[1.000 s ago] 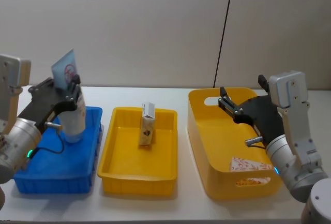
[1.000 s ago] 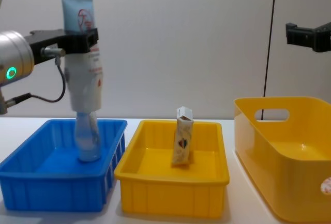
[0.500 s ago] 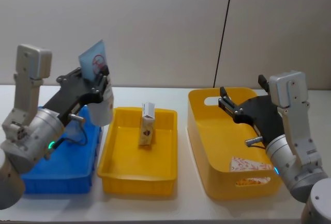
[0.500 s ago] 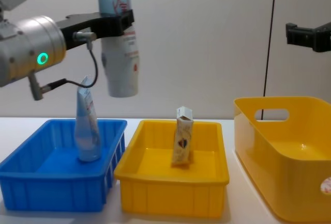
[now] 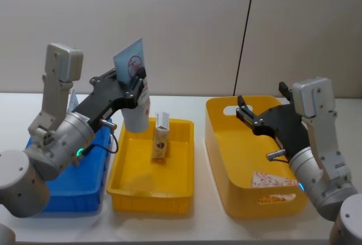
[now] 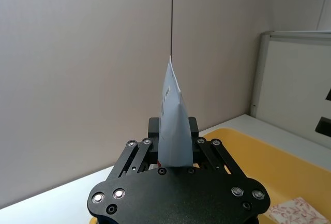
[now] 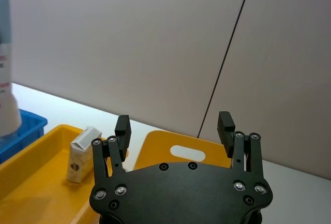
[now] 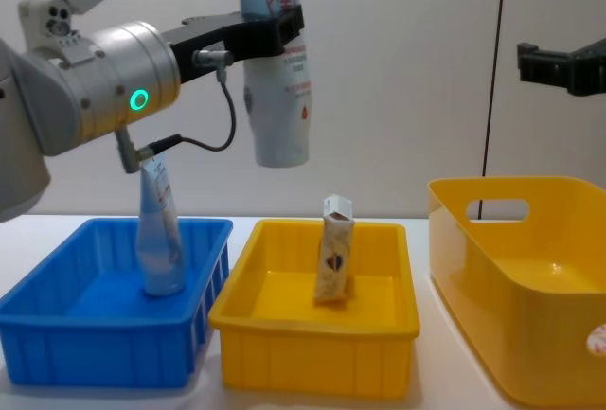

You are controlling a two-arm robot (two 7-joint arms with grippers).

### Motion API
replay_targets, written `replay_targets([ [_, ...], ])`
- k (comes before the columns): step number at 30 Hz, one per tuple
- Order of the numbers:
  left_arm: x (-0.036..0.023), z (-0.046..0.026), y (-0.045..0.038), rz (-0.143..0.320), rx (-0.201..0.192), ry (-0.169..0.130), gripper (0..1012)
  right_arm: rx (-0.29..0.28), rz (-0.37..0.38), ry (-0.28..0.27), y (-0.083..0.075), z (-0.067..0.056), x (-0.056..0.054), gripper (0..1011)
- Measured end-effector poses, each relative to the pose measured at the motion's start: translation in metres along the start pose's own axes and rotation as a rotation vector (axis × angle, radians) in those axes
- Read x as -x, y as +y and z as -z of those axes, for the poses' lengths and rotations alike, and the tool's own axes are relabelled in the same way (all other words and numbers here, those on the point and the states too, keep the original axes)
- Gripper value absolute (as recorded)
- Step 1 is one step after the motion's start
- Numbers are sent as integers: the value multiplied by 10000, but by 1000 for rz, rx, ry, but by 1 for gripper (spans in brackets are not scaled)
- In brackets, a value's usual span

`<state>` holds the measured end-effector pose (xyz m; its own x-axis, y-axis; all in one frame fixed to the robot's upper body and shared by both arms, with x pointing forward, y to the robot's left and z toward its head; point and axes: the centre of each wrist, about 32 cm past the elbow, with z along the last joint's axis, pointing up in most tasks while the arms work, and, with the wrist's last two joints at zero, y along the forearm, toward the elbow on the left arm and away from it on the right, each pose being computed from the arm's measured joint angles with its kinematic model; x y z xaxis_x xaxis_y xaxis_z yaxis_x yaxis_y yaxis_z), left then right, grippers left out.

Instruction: Bimanual collaborative sorting of washing and personal care products

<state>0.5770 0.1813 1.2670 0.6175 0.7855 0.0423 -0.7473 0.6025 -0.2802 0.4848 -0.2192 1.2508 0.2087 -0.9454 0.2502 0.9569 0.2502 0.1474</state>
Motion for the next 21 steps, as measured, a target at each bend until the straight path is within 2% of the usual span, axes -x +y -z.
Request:
replay_targets([
  [7, 28, 18, -74, 27, 10, 3, 271, -4, -53, 10, 25, -3, -23, 1004],
  [21, 46, 35, -144, 48, 22, 2, 271, -8, -242, 56, 100, -29, -95, 1004],
])
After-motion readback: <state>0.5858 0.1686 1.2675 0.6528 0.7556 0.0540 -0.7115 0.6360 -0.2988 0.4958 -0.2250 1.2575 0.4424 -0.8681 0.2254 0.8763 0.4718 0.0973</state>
